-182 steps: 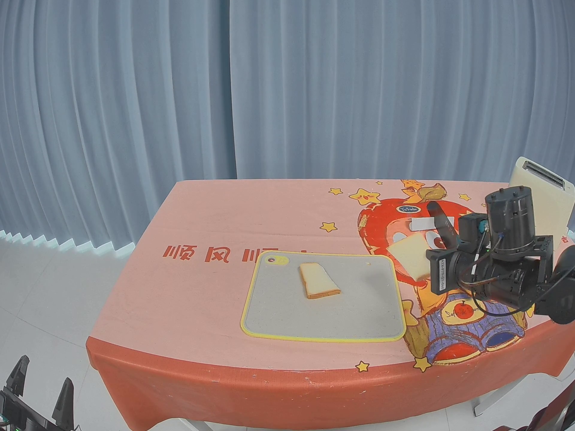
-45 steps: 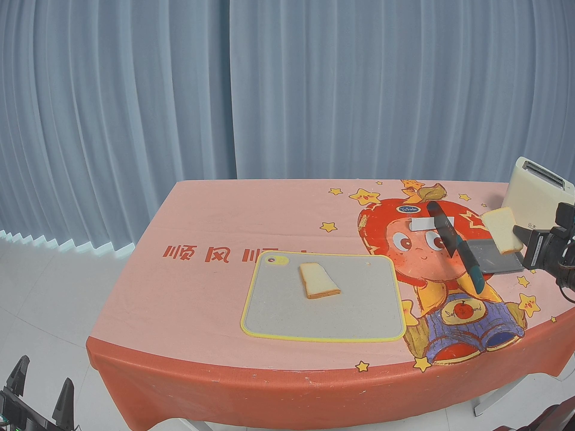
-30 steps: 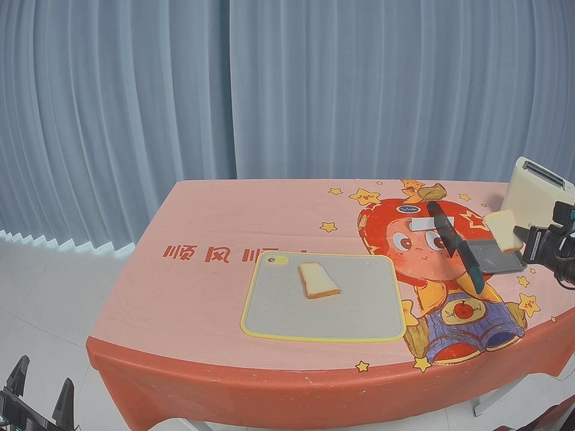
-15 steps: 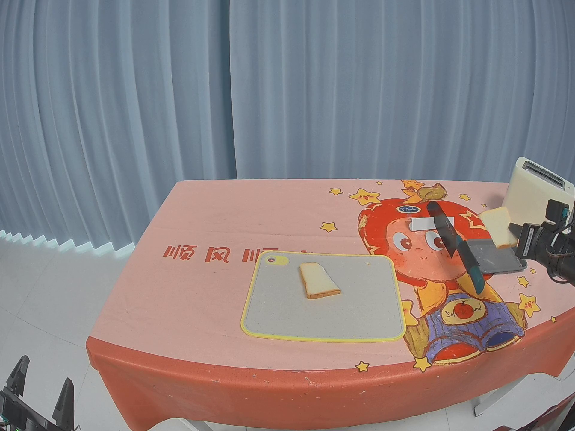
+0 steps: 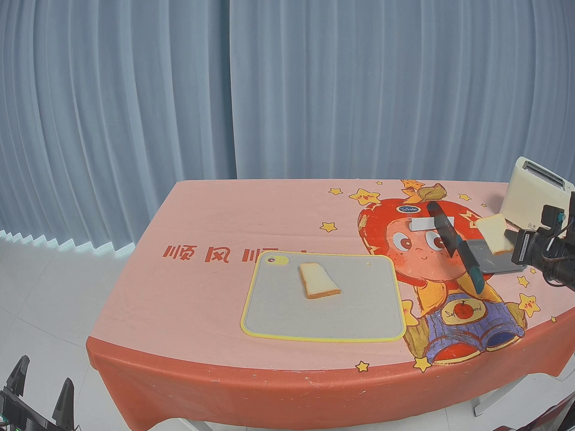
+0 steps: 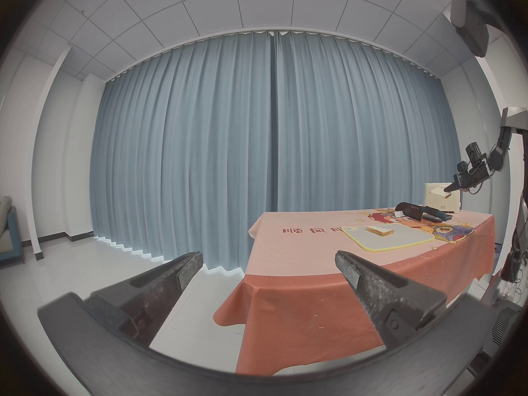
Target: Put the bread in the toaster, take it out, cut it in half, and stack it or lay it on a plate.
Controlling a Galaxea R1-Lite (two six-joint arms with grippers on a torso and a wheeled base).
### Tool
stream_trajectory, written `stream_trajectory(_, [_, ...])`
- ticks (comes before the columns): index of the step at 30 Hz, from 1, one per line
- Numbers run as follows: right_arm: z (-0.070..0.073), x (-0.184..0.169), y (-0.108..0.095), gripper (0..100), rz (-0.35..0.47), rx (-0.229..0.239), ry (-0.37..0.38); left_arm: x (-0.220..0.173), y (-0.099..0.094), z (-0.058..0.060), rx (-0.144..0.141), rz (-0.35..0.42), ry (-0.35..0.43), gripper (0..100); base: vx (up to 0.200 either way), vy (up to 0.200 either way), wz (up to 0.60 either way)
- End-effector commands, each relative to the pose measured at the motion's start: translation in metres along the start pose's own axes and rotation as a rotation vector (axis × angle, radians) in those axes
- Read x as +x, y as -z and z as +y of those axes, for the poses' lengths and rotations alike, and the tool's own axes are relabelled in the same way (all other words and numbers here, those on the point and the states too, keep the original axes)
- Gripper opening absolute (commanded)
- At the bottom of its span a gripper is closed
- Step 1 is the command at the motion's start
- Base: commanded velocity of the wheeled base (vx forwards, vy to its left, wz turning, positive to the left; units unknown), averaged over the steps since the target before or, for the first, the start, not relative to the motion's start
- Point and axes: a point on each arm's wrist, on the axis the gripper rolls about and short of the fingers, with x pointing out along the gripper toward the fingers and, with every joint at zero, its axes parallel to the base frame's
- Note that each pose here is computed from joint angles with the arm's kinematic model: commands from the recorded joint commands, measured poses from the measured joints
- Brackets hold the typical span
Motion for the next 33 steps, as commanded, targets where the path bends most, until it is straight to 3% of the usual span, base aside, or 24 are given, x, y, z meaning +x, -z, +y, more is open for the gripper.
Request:
stream_trajectory(1, [0.000, 0.001, 0.002, 0, 0.009, -0.002, -0.002, 0.001, 0.005, 0.000, 0.000, 0.019, 0.000, 100, 0.000, 0.000, 0.00])
stream_trajectory(12, [0.000, 0.007, 0.010, 0, 0.049, -0.025, 0.000, 0.001, 0.005, 0.000, 0.000, 0.019, 0.000, 100, 0.000, 0.000, 0.00])
stream_trajectory(20, [-0.019, 0.014, 0.005, 0, 0.045, -0.002, 0.075, 0.001, 0.005, 0.000, 0.000, 0.019, 0.000, 100, 0.000, 0.000, 0.00])
stream_trajectory(33, [-0.029, 0.040, 0.011, 0, 0.081, 0.009, 0.052, 0.001, 0.005, 0.000, 0.000, 0.019, 0.000, 100, 0.000, 0.000, 0.00])
